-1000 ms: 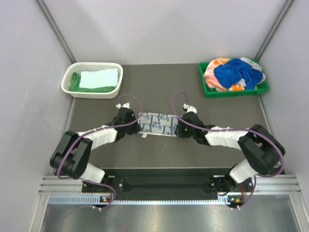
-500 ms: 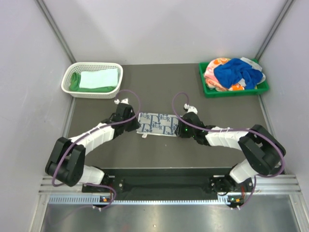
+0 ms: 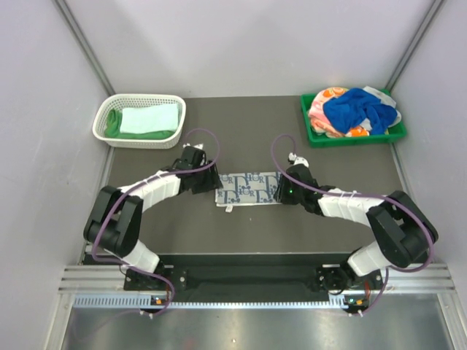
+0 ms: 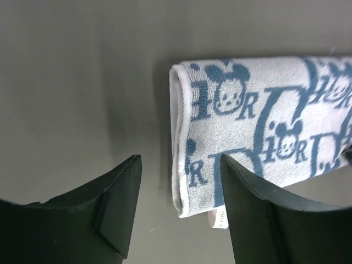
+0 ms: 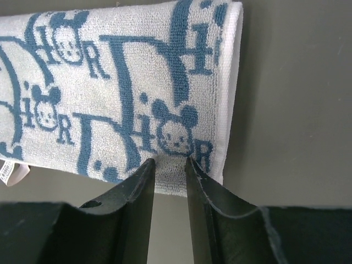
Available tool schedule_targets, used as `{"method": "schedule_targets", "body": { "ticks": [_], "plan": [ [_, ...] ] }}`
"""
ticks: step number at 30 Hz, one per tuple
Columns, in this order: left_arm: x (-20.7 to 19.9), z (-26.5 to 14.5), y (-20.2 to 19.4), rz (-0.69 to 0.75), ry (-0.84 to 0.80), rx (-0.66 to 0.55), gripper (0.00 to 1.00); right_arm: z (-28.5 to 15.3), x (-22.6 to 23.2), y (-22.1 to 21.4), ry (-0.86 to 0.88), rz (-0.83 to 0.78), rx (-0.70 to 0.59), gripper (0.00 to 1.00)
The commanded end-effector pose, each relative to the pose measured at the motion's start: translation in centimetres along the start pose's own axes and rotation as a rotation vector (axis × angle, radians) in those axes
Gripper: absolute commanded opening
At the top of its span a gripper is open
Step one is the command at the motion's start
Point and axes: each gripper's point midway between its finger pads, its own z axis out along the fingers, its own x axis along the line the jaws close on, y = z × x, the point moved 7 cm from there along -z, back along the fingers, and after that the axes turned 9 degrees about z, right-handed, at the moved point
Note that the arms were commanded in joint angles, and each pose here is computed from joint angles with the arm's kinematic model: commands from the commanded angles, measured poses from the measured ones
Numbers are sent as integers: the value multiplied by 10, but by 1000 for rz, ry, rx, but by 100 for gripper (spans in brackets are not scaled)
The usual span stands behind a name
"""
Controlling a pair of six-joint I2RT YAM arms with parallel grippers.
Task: Fold and stack the towels
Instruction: Neatly place the folded towel into the bin
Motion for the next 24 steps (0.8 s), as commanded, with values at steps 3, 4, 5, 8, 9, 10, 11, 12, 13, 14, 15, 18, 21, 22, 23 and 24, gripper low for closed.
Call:
{"method": "schedule_targets", "body": {
  "ticks": [3, 4, 5, 8, 9, 10, 11, 12, 13, 14, 15, 18, 21, 22, 23, 24],
  "plan": [
    [-12, 8, -1, 9, -132, 68, 64, -6, -15, 4, -44, -19, 8, 30],
    [-11, 12, -5, -2, -132, 87, 65, -6, -16, 4, -39, -18, 10, 30],
    [-10, 14, -7, -10, -136, 94, 65, -6, -17, 5, -39, -15, 9, 30],
    [-4, 22, -19, -40, -115, 134, 64, -6, -18, 4, -32, -13, 11, 30],
    [-3, 27, -24, -58, -113, 154, 64, -6, -17, 5, -28, -12, 9, 30],
    [-2, 29, -26, -68, -112, 161, 63, -6, -18, 5, -28, -10, 9, 31],
    [-1, 32, -30, -74, -110, 176, 62, -5, -19, 4, -27, -8, 11, 30],
    [-1, 35, -32, -80, -110, 185, 61, -5, -19, 3, -29, -8, 13, 30],
    [-1, 38, -36, -87, -98, 197, 61, -4, -19, 3, -24, -7, 16, 30],
    [0, 40, -38, -86, -88, 203, 61, -4, -19, 3, -25, -7, 17, 30],
    [1, 42, -41, -86, -75, 215, 60, -3, -20, 3, -27, -5, 18, 30],
    [3, 48, -49, -81, -30, 231, 59, -5, -18, 5, -16, -1, 11, 30],
    [5, 52, -56, -82, -2, 247, 52, -6, -16, 6, -9, -1, 9, 30],
    [3, 53, -58, -77, 3, 246, 50, -6, -16, 7, -6, -3, 8, 30],
    [3, 54, -58, -71, 18, 239, 46, -7, -15, 8, -3, -1, 6, 30],
    [4, 54, -58, -71, 28, 239, 35, -7, -15, 8, -1, -1, 4, 30]
  ]
}}
